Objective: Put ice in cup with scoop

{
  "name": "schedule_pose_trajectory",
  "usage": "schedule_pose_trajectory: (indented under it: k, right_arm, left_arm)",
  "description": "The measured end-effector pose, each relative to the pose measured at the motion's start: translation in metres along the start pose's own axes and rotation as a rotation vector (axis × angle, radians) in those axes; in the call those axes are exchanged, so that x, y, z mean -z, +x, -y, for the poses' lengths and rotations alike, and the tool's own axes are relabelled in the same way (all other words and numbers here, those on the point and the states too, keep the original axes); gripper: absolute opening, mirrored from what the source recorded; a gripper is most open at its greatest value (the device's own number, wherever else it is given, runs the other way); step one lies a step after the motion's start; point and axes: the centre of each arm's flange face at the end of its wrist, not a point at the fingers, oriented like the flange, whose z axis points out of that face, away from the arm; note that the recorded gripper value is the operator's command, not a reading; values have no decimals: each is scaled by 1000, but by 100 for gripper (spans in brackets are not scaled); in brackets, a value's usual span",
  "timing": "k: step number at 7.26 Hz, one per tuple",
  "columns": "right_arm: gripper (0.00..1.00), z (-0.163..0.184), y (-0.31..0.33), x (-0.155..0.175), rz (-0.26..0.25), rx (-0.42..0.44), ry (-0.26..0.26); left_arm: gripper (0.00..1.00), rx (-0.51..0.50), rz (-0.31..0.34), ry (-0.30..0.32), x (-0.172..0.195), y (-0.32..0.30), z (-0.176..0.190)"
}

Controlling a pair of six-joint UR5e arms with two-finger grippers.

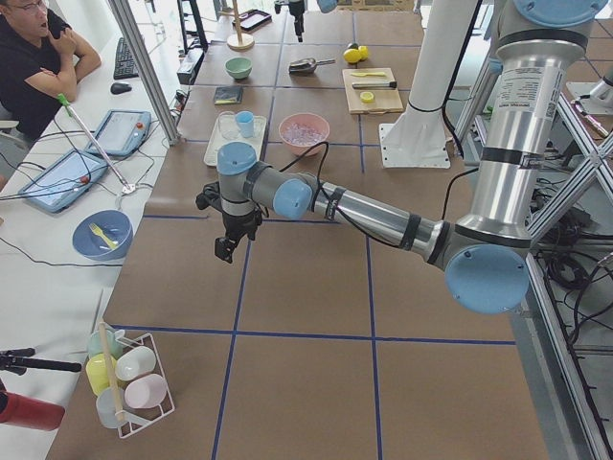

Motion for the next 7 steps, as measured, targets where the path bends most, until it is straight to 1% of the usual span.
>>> schedule_pose_trajectory:
  k: [1, 2, 3, 4, 5, 7]
  right_arm:
    - [100, 5, 25, 15, -12, 75, 37]
    - [100, 7, 54, 25, -23, 128, 55]
    - [100, 4, 83, 29, -27, 139, 59]
    - [100, 0, 113, 29, -17, 112, 55]
    - [100, -4, 138, 30, 5, 98, 57]
    - [100, -9, 171, 37, 24, 140, 75]
  left_arm:
    - [100, 42, 3, -27, 4, -12, -7]
    - [100, 98, 4, -43, 18, -32, -18]
    - [100, 128, -4, -57, 32, -56, -33]
    - [100, 128, -17, -82, 40, -76, -49]
    - [100, 130, -29, -108, 42, -92, -62]
    - [100, 187, -74, -152, 26, -114, -100]
